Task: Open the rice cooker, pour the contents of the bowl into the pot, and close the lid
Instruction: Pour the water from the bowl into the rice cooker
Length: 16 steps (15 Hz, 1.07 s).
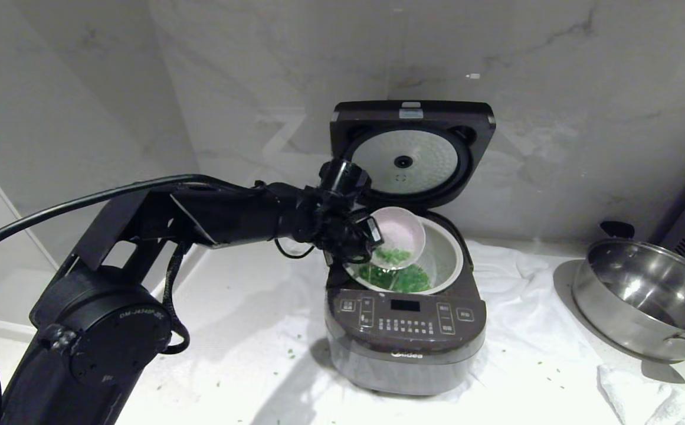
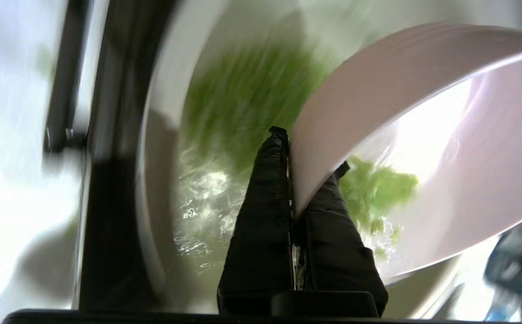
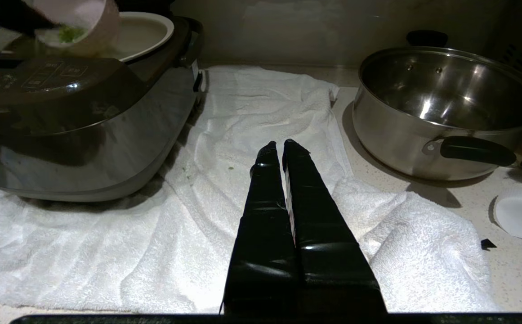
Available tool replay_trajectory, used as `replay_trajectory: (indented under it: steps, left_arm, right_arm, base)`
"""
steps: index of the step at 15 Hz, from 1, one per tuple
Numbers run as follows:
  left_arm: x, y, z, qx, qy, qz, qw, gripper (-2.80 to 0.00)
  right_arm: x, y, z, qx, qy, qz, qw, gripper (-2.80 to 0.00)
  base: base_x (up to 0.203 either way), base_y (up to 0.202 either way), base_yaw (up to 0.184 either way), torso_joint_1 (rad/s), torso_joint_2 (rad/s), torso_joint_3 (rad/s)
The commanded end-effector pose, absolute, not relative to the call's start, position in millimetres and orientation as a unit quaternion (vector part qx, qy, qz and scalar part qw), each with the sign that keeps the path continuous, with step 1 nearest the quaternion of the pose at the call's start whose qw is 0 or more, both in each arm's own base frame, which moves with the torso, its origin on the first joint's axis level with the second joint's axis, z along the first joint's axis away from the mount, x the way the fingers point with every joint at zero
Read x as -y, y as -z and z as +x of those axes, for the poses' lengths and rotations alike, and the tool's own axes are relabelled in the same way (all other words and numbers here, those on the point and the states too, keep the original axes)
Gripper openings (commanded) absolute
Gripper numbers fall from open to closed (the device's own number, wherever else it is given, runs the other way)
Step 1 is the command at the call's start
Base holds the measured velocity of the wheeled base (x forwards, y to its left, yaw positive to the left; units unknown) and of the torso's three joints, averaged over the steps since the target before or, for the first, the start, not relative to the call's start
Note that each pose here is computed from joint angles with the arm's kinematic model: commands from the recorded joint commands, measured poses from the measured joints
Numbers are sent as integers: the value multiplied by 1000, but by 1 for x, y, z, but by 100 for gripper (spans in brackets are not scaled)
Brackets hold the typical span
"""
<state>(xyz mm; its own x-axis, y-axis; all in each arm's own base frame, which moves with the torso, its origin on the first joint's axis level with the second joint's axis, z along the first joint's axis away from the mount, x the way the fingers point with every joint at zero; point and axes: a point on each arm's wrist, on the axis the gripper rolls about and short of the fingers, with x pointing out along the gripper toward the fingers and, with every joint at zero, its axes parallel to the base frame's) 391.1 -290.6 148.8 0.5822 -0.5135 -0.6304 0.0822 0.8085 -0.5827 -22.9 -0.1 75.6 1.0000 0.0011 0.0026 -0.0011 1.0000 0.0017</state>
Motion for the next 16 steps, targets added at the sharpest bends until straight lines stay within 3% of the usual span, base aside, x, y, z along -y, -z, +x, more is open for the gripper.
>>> replay_trajectory:
  steps: [1,4,16]
  left_arm:
    - [291,-179,394,-340,202,-299,869,-280]
    - [294,-200,392,-250,239,-341,874,-280]
    - [323,-123,406,-88,312,-359,875,-280]
  right_arm:
    - [0,-76,-23,1,-1,1,1000,-280]
    - [0,-76,-23,1,-1,1,1000,-280]
    - [0,-76,-23,1,-1,1,1000,-280]
  base:
    - [0,0,0,0,0,0]
    - [0,0,0,0,0,0]
    - [0,0,0,0,0,0]
